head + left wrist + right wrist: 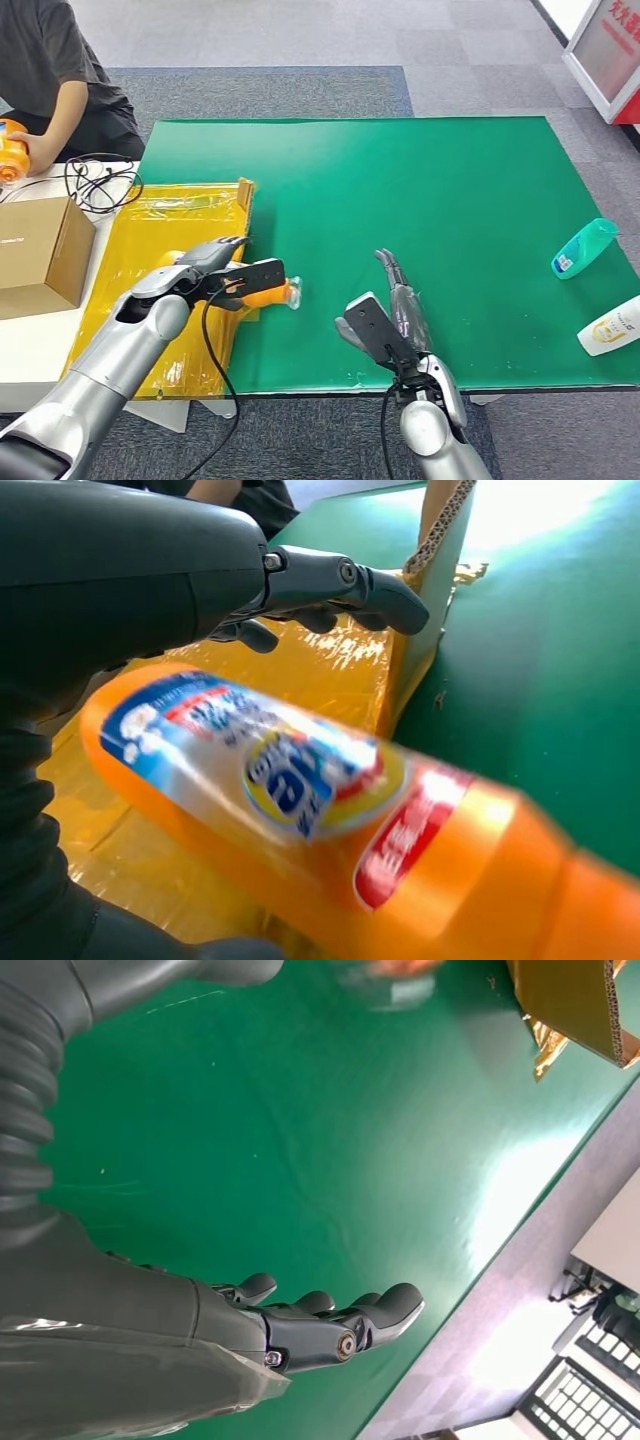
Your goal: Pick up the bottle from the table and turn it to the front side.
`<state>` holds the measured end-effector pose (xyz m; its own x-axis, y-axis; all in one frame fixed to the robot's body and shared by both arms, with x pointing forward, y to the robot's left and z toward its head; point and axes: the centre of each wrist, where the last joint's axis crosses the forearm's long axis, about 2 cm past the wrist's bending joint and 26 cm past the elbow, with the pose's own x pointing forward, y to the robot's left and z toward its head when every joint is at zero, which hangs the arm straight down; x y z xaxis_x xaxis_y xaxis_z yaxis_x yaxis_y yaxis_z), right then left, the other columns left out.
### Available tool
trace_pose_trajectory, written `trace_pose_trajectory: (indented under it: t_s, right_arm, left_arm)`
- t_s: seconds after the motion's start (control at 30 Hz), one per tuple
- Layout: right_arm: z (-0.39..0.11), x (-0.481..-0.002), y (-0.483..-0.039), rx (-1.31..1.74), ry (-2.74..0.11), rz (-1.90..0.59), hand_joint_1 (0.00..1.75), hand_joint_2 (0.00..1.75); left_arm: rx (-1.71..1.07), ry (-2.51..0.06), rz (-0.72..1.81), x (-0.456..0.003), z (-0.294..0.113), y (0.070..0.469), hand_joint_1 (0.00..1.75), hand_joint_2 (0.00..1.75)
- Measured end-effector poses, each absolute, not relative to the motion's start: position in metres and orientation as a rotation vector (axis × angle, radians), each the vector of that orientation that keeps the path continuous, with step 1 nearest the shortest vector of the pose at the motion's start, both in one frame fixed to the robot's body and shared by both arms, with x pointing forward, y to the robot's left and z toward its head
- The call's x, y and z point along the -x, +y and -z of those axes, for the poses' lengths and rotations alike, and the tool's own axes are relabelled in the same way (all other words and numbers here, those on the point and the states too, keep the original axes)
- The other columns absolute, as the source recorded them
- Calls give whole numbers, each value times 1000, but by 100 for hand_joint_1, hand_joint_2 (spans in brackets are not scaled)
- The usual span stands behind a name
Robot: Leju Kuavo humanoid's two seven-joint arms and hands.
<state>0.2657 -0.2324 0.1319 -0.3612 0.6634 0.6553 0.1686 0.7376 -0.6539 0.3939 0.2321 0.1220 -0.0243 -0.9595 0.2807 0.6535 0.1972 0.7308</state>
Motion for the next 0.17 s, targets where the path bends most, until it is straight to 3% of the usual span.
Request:
trace_pose_trajectory:
  t_s: [0.17]
  right_arm:
    - [-133, -265, -235, 655, -1910, -591, 0, 175]
  left_arm:
    - [-410, -913, 1326, -391, -122, 234, 0, 175]
